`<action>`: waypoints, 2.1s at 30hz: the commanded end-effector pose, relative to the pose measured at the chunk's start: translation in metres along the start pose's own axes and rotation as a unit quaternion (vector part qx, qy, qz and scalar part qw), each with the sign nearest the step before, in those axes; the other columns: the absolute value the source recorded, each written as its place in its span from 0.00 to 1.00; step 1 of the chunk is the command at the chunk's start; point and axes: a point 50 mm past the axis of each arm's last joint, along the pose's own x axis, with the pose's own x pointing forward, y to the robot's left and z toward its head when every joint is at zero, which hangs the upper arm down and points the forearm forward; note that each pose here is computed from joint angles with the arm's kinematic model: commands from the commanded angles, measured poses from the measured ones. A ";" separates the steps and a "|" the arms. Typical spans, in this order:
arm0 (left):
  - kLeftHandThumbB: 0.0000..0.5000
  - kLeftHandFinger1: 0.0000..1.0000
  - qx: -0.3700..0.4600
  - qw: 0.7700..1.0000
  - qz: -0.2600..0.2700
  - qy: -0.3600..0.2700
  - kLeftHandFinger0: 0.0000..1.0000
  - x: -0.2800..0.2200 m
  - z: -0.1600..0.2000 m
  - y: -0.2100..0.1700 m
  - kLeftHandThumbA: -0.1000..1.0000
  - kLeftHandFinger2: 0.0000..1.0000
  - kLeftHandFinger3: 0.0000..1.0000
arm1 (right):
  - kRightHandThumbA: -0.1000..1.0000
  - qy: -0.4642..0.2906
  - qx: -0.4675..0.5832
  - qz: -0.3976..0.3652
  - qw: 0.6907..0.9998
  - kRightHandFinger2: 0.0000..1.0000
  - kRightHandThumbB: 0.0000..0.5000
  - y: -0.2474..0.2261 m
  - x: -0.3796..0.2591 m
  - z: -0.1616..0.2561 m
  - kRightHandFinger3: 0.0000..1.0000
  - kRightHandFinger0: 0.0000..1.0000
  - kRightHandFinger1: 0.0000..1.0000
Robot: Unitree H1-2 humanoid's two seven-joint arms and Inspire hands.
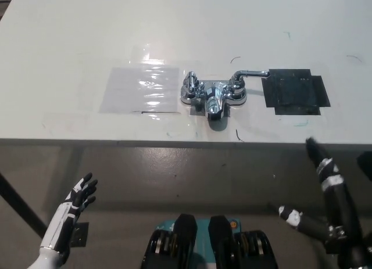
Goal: The faucet is at the center of the desk and the robot turn off the faucet by turning the right faucet handle using the right hand
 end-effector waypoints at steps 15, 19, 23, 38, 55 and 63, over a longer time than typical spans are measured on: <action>0.79 1.00 0.011 0.998 -0.012 -0.058 1.00 0.009 0.023 0.006 1.00 1.00 1.00 | 1.00 -0.025 0.088 0.069 0.993 1.00 0.61 -0.080 0.235 0.038 1.00 1.00 1.00; 0.78 1.00 0.011 0.998 -0.013 -0.060 1.00 0.007 0.021 0.006 1.00 1.00 1.00 | 1.00 0.026 0.143 0.097 0.985 1.00 0.61 -0.070 0.275 0.024 1.00 1.00 1.00; 0.80 1.00 0.008 0.998 -0.012 -0.059 1.00 0.007 0.022 0.005 1.00 1.00 1.00 | 1.00 0.068 0.175 0.104 0.977 1.00 0.76 -0.063 0.304 0.009 1.00 1.00 1.00; 0.82 1.00 0.017 0.998 -0.020 -0.057 1.00 0.010 0.025 0.006 1.00 1.00 1.00 | 1.00 0.206 0.113 0.110 0.966 1.00 0.68 -0.032 0.343 -0.037 1.00 1.00 1.00; 0.87 1.00 0.016 0.998 -0.026 -0.053 1.00 0.013 0.024 0.005 1.00 1.00 1.00 | 1.00 0.250 0.102 0.115 0.956 1.00 0.68 -0.015 0.322 -0.064 1.00 1.00 1.00; 0.88 1.00 0.017 0.998 -0.026 -0.051 1.00 0.014 0.024 0.004 1.00 1.00 1.00 | 1.00 0.266 0.104 0.120 0.951 1.00 0.73 -0.009 0.315 -0.072 1.00 1.00 1.00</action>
